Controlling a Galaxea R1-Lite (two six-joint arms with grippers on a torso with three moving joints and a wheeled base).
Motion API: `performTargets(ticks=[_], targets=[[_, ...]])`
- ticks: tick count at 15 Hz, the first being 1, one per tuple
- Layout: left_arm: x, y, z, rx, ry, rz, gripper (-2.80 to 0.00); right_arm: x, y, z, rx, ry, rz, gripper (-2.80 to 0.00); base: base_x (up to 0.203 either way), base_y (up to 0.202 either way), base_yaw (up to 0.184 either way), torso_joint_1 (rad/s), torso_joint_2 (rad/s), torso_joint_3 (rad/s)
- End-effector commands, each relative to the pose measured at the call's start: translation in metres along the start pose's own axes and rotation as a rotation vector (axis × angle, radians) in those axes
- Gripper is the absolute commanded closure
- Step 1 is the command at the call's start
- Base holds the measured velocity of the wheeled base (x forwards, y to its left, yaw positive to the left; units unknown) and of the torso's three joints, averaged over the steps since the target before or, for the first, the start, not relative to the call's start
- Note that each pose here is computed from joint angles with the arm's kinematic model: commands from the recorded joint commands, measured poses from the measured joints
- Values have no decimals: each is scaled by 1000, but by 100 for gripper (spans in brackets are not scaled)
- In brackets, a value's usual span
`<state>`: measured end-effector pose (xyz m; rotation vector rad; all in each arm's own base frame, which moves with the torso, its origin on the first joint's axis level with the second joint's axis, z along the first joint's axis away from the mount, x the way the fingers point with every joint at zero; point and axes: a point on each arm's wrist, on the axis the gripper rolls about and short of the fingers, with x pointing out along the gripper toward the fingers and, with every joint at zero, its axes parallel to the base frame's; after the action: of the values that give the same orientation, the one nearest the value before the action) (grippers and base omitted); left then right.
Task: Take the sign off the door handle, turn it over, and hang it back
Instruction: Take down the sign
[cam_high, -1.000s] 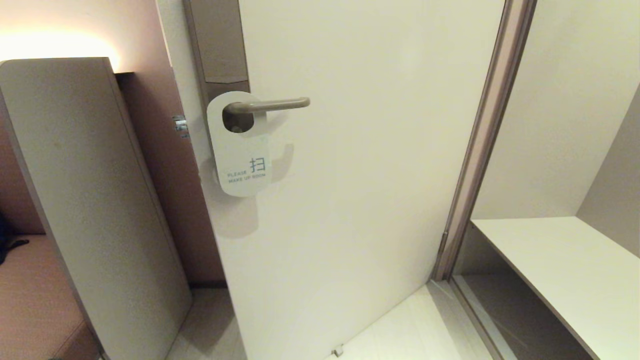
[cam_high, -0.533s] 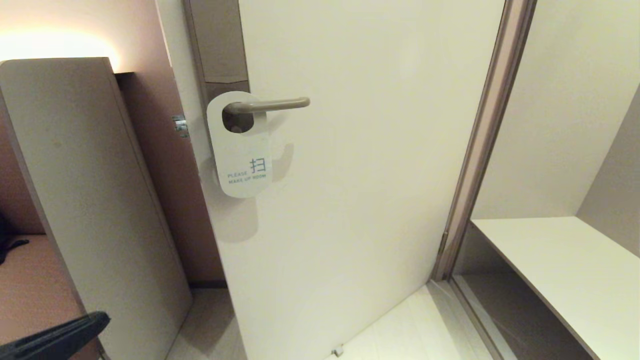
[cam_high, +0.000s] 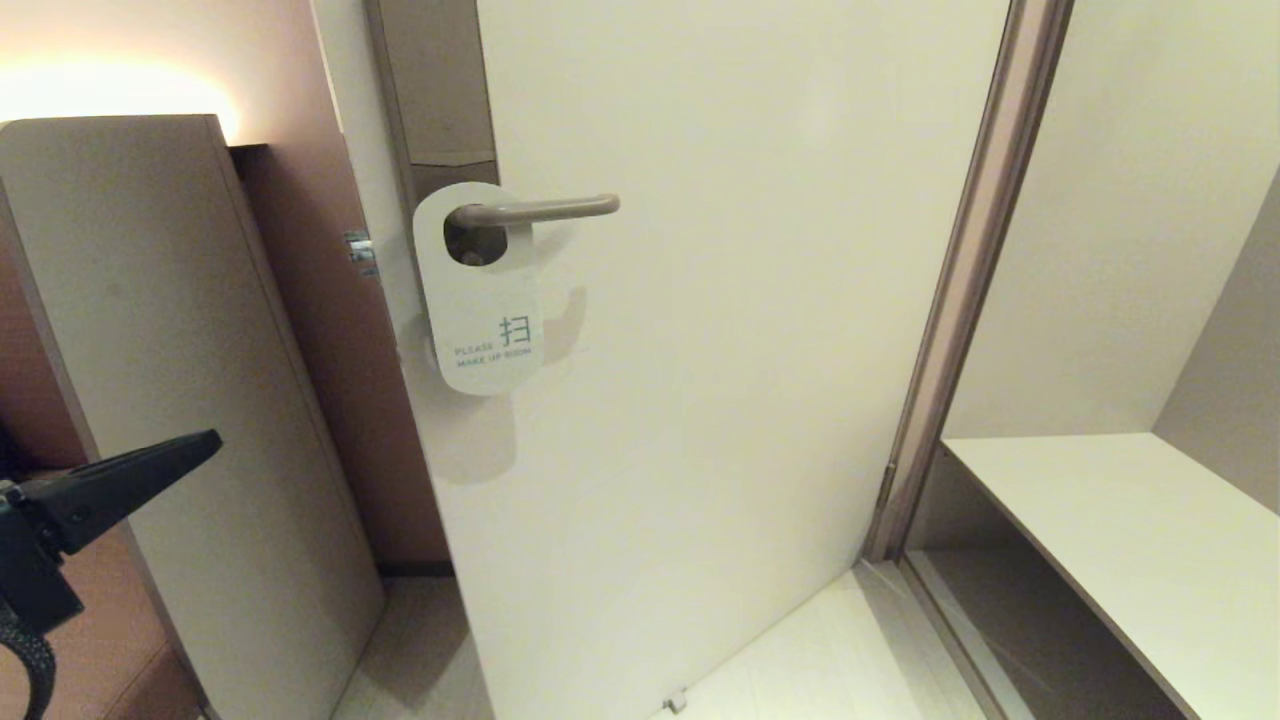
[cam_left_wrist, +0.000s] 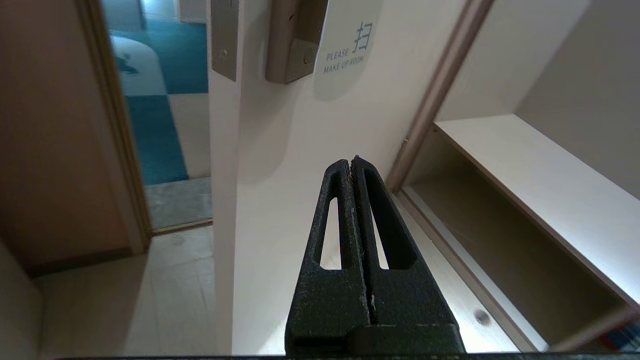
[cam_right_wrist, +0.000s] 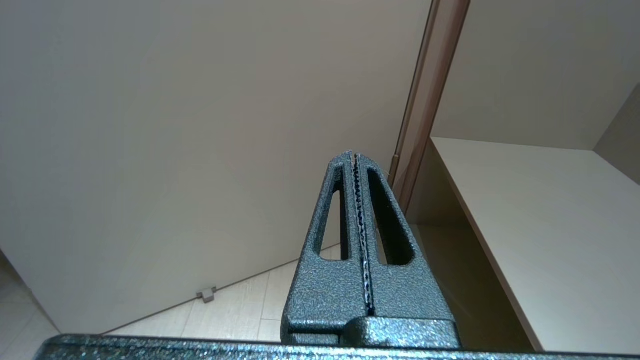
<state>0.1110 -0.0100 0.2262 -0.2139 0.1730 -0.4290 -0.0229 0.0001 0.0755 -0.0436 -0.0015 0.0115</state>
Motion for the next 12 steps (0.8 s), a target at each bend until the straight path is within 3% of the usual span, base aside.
performTargets(ticks=[1, 6, 9, 12], targets=[[13, 16, 5, -27, 39, -28, 0, 0, 0, 0, -1, 1, 1, 0, 0, 0, 0, 0, 0, 0], [44, 38, 24, -31, 49, -125, 0, 0, 0, 0, -1, 1, 1, 0, 0, 0, 0, 0, 0, 0], [60, 56, 37, -23, 45, -261, 0, 0, 0, 0, -1, 1, 2, 0, 0, 0, 0, 0, 0, 0], [70, 63, 46, -14, 54, -374, 0, 0, 0, 0, -1, 1, 1, 0, 0, 0, 0, 0, 0, 0]])
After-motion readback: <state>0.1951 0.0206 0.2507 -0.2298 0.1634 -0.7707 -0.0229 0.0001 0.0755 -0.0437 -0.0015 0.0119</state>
